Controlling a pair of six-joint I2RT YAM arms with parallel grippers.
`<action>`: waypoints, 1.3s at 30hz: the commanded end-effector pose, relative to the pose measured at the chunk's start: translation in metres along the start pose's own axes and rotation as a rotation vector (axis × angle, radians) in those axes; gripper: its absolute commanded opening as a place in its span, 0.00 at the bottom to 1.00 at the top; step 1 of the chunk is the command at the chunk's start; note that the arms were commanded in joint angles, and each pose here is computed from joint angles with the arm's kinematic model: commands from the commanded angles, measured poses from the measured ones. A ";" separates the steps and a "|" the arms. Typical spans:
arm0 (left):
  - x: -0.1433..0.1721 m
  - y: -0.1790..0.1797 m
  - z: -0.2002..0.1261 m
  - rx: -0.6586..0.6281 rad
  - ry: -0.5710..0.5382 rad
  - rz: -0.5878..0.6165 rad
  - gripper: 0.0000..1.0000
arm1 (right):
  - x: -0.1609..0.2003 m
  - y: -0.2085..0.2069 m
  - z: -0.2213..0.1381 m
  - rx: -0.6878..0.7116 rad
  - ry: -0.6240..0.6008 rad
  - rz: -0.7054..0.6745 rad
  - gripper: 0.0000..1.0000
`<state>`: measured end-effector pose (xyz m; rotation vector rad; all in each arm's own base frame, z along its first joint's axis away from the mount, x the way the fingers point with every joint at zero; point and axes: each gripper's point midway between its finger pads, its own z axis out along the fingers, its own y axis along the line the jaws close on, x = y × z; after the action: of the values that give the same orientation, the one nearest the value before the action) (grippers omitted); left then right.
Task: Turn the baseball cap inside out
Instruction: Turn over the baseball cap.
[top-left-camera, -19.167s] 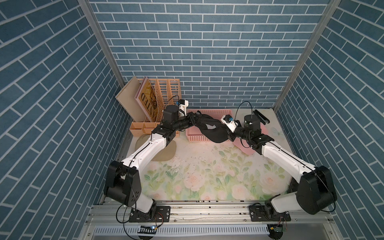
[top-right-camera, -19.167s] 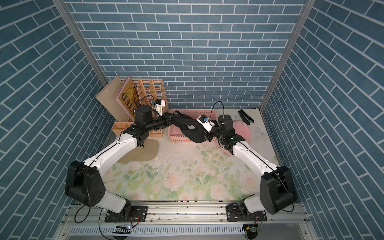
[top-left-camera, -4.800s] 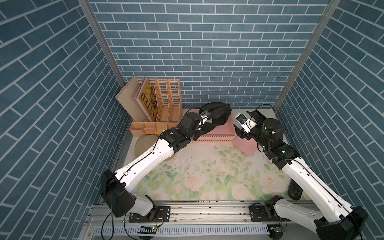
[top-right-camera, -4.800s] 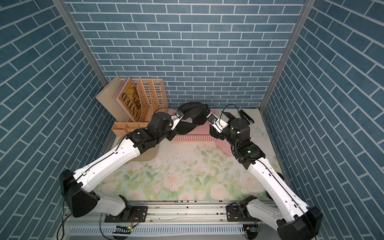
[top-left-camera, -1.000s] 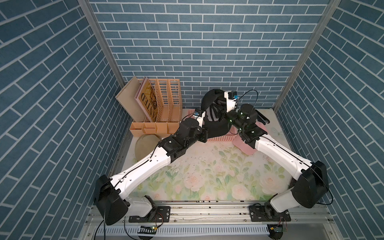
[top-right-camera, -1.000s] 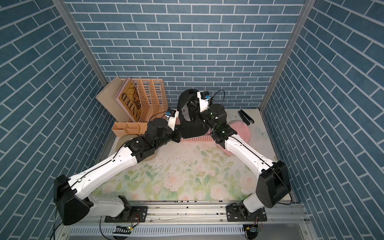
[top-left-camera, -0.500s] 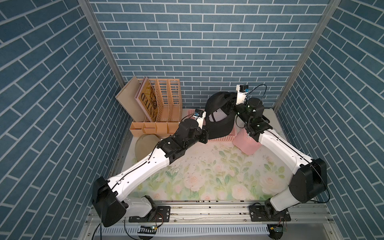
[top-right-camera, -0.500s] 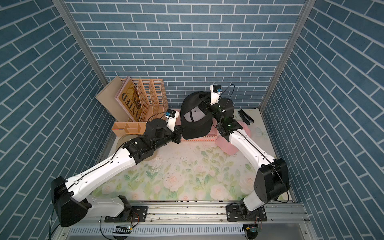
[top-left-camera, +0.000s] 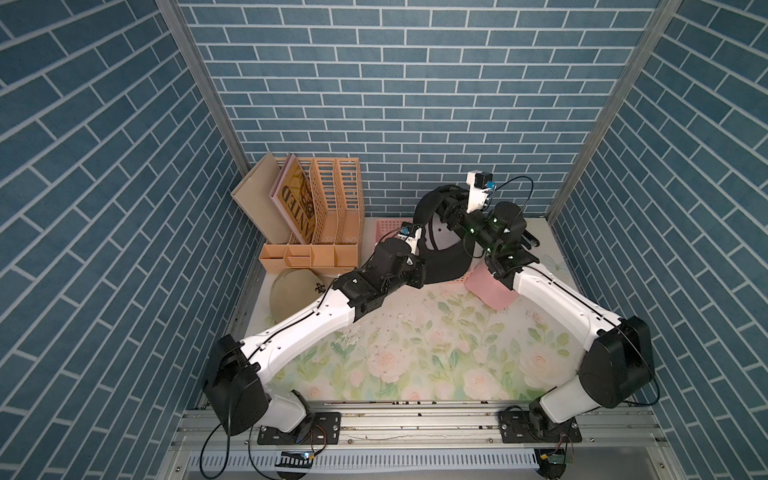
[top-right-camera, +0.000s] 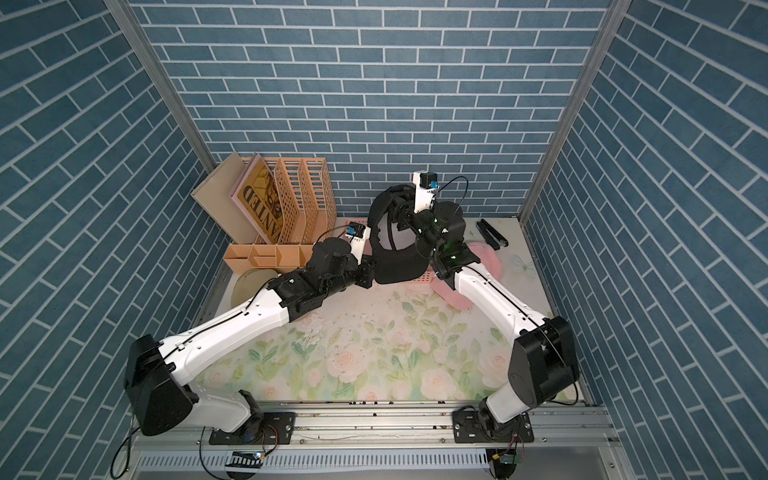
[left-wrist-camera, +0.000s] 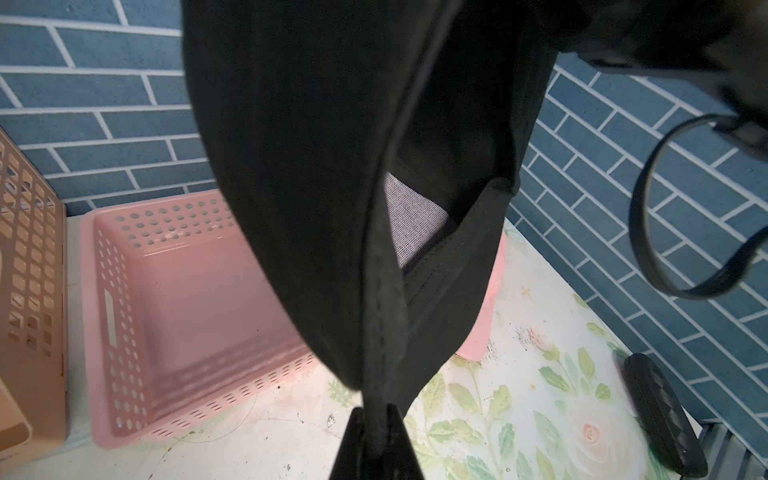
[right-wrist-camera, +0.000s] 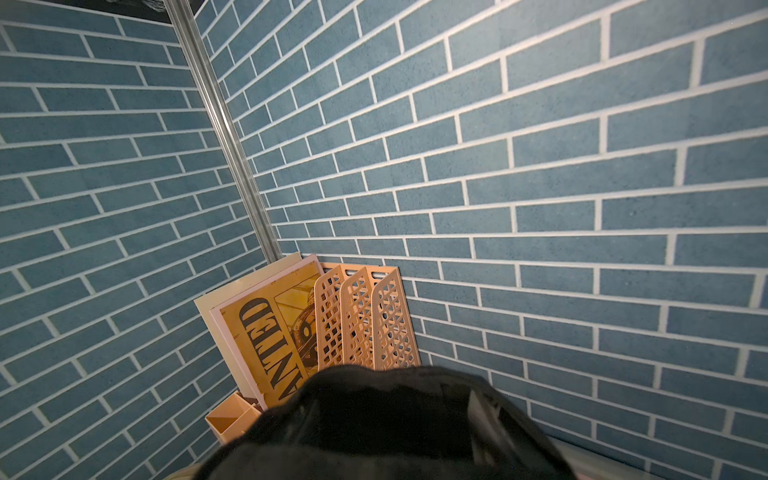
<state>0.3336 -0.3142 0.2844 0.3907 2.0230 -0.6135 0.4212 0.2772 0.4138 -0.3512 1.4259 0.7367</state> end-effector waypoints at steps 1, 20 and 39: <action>-0.018 0.008 -0.013 -0.014 -0.048 -0.023 0.00 | -0.028 0.009 -0.021 -0.001 -0.019 -0.056 0.63; -0.036 0.016 -0.029 -0.043 -0.098 0.010 0.00 | 0.014 -0.056 -0.115 0.377 0.332 -0.216 0.73; -0.011 -0.009 -0.024 0.036 -0.046 0.056 0.00 | 0.031 -0.093 -0.089 0.430 0.264 -0.173 0.19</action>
<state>0.3170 -0.3127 0.2951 0.4911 1.9944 -0.6163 0.4050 0.1723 0.3272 -0.3305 1.8075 0.2401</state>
